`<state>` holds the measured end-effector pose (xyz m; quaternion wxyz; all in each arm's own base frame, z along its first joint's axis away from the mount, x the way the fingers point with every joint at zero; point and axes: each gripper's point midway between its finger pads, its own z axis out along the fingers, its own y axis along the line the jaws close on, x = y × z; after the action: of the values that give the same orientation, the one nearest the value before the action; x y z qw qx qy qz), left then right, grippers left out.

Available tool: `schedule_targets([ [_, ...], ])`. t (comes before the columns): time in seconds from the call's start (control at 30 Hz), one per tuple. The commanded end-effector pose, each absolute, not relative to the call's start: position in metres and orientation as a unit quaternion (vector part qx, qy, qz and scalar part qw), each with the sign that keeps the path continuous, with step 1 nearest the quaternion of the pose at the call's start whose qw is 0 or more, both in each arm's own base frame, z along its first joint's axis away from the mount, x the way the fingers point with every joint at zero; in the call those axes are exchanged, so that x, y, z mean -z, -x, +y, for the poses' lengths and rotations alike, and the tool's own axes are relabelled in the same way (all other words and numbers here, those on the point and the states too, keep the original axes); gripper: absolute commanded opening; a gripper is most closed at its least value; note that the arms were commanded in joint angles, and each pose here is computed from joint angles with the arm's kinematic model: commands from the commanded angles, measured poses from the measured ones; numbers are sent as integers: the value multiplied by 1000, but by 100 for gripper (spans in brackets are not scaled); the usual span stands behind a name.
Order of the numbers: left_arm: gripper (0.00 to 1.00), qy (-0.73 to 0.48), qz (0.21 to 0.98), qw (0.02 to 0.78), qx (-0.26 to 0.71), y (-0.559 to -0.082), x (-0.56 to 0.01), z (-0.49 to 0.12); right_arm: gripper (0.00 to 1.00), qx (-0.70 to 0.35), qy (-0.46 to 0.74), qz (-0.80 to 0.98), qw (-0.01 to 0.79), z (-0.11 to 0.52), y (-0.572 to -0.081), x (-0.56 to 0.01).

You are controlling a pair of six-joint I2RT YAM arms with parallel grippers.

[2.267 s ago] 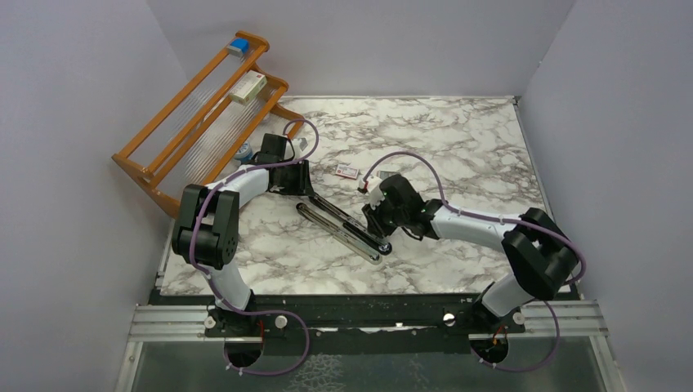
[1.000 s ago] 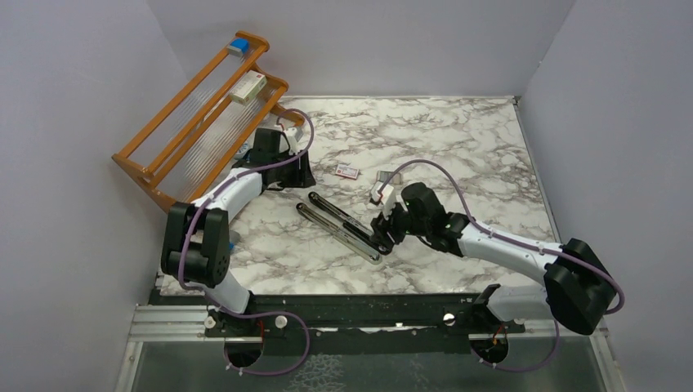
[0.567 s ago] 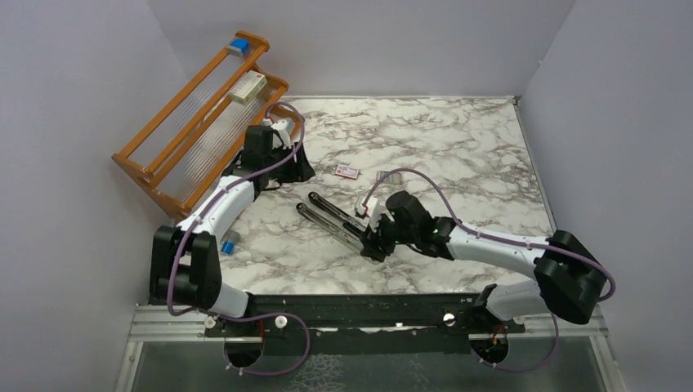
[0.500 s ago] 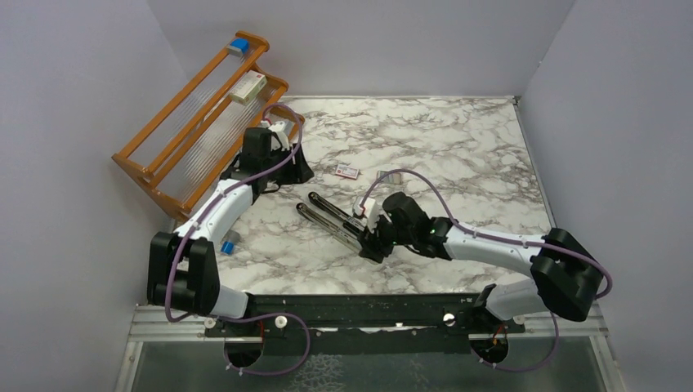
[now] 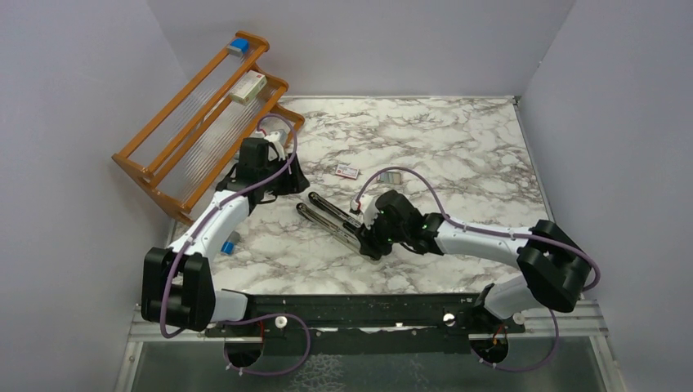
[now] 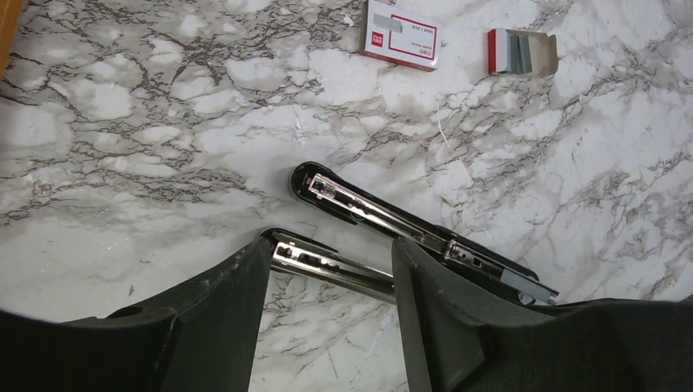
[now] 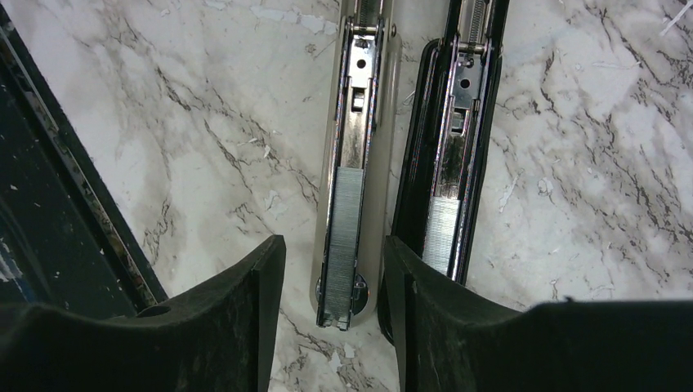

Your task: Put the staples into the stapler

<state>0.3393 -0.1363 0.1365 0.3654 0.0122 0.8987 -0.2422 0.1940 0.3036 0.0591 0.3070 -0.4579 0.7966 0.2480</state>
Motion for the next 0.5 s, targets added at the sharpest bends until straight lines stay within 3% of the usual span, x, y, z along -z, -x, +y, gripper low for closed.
schedule_targets([
  [0.0, 60, -3, 895, 379, 236, -337, -144, -131, 50, -233, 445, 815, 290, 301, -193, -55],
  [0.3, 60, -5, 894, 379, 237, -334, -144, -131, 45, -206, 446, 834, 250, 293, -184, -36],
  [0.47, 60, 4, 895, 381, 233, -333, -144, -128, 39, -172, 431, 844, 270, 284, -186, -37],
])
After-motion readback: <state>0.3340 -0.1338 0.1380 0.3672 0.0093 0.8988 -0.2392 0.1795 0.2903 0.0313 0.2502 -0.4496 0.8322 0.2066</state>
